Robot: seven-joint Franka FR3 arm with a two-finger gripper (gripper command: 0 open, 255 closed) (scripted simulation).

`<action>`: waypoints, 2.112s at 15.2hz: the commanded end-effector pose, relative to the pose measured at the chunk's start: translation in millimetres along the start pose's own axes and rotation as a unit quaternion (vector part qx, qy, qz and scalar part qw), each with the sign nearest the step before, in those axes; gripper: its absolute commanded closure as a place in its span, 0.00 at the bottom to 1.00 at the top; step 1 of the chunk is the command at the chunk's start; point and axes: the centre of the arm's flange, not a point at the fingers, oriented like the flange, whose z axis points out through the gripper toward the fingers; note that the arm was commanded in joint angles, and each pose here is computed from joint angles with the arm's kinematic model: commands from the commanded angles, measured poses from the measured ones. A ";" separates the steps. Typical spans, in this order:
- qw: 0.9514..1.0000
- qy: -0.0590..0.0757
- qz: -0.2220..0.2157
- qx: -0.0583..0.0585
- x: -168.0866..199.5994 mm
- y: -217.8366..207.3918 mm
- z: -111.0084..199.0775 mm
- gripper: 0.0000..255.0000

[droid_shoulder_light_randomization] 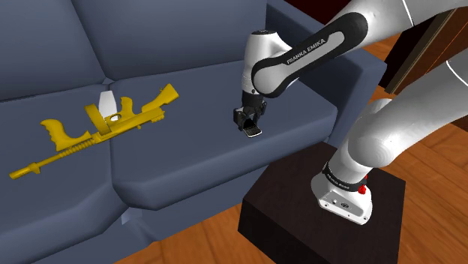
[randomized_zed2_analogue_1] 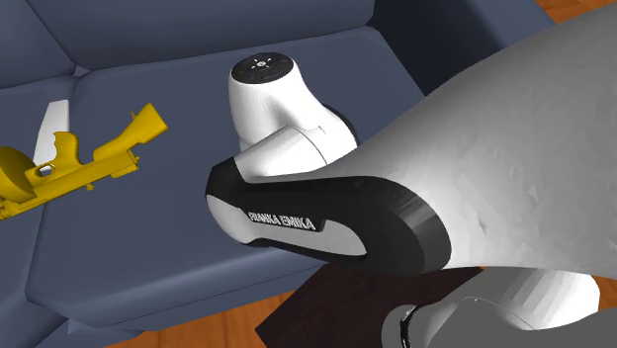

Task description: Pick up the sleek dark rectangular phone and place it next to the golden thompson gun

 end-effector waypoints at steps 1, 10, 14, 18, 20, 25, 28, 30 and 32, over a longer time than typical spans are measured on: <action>1.000 -0.001 0.000 -0.001 -0.4 0.7 1.0 1.00; 1.000 -0.001 0.000 0.000 -0.7 -2.3 -35.9 1.00; 1.000 -0.001 0.000 0.000 -1.1 -3.4 -57.0 1.00; 1.000 -0.001 0.000 0.000 -1.4 -4.6 -78.1 1.00; 1.000 -0.001 0.000 0.000 -1.6 -5.1 -88.6 1.00; 1.000 -0.001 0.000 0.000 -2.0 -6.5 -115.0 1.00; 1.000 -0.001 0.000 0.000 -2.3 -7.4 -130.8 1.00; 1.000 -0.001 0.000 0.000 -2.5 -7.9 -141.3 1.00; 1.000 -0.001 0.000 0.000 -2.7 -8.5 -151.9 1.00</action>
